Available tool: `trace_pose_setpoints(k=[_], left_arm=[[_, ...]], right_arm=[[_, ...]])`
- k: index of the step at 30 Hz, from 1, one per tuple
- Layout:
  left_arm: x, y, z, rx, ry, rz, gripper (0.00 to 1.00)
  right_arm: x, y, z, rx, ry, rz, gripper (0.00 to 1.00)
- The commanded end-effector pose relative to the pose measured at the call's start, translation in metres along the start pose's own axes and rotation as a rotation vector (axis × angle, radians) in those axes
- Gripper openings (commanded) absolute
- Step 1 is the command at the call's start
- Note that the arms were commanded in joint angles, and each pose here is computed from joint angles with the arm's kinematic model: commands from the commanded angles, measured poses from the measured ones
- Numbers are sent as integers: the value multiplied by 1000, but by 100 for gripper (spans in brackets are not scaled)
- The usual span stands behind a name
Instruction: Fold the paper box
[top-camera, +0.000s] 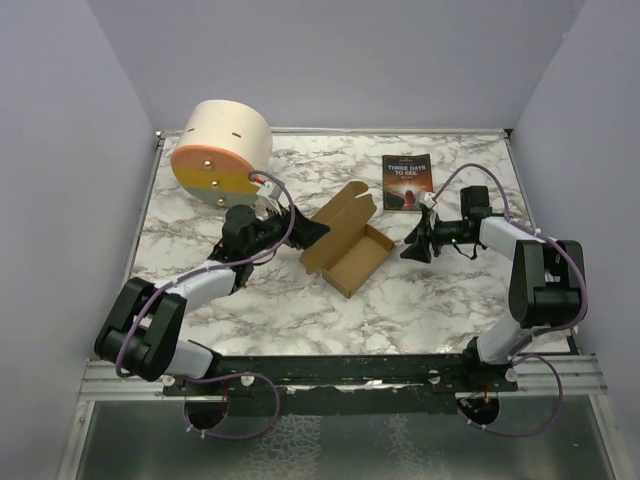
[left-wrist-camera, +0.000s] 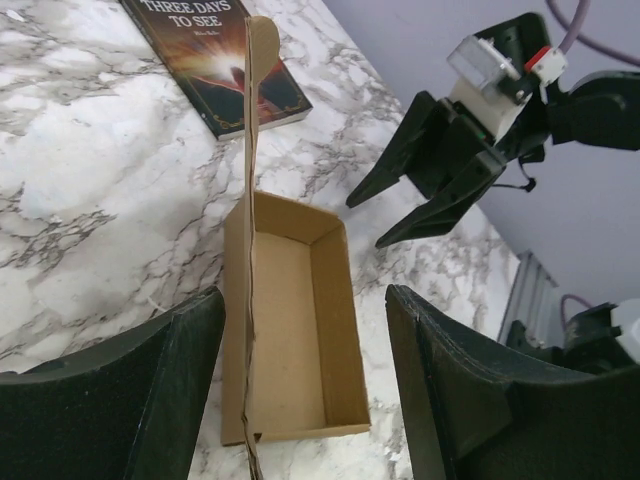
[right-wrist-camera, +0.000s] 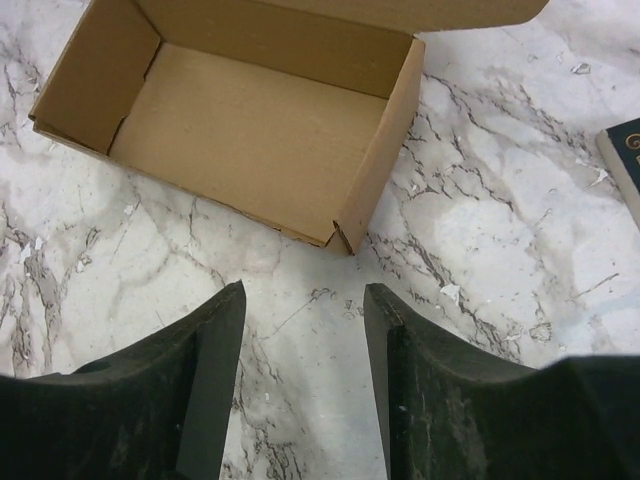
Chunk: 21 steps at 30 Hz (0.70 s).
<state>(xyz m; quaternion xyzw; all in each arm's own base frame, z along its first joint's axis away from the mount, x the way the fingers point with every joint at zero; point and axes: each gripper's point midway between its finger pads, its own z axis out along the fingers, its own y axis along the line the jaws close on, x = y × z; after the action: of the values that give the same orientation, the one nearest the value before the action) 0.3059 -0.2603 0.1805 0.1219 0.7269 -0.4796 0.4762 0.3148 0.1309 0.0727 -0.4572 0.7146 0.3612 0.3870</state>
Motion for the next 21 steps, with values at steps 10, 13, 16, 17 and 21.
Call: trace_pose_setpoints(k=[10, 13, 16, 17, 21], left_arm=[[-48, -61, 6, 411, -82, -238, 70], [-54, -65, 1, 465, -108, -296, 70], [-51, -56, 4, 459, -101, -360, 69], [-48, -51, 7, 438, -97, -374, 66], [-35, -28, 17, 349, -67, -378, 48]], right_arm=[[-2, 1, 4, -31, -2, 10, 50], [-1, 2, 5, -36, -2, 12, 50], [0, 3, 6, -41, -1, 21, 50], [1, 3, 6, -42, 0, 22, 49], [2, 5, 8, -55, 5, 36, 42]])
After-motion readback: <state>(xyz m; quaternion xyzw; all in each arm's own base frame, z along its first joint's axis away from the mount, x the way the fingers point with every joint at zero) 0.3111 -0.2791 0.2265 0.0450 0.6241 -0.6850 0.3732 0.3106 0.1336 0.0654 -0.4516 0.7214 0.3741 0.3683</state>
